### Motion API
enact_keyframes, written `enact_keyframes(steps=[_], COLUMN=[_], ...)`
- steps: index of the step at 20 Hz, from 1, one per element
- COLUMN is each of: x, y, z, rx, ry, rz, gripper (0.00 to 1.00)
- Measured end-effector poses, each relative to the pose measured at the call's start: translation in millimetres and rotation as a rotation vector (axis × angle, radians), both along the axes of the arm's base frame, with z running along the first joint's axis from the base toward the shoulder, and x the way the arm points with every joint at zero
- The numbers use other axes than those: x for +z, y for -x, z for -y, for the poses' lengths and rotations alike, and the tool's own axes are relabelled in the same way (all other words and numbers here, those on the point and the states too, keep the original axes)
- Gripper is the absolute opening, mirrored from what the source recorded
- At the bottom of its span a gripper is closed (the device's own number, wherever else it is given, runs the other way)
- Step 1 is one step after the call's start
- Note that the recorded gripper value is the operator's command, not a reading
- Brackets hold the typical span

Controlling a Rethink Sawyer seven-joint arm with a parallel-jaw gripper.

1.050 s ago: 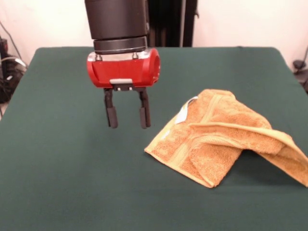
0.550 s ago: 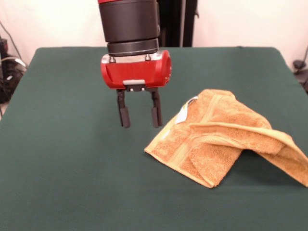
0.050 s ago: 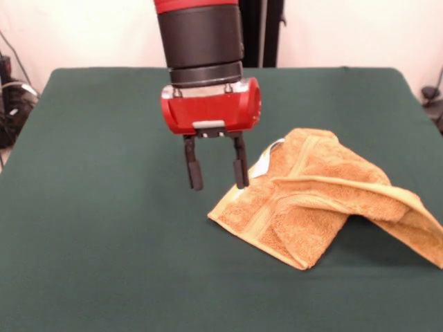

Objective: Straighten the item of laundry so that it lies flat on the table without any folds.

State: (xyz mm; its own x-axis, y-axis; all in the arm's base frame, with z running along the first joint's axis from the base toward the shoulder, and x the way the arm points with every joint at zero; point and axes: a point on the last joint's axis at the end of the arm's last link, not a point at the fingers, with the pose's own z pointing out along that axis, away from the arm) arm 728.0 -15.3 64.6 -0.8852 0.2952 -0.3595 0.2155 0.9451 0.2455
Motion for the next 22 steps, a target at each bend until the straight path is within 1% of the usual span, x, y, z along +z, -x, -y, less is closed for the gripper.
enact_keyframes(steps=[9,12,14,18,22], x=[-33.5,-48.0,-65.6,-91.2,-113.1], y=[3.8,4.7,9.7,17.3,20.5], z=[-21.0,-26.9,-28.6,-28.7,-26.1], rx=[-0.004,-0.016,-0.032,-0.056,-0.073], ry=[-0.048,-0.076,-0.104,-0.148,-0.176], rz=[-0.001,0.003,-0.009,-0.037,-0.052], gripper=[1.00,1.00,1.00,1.00,1.00])
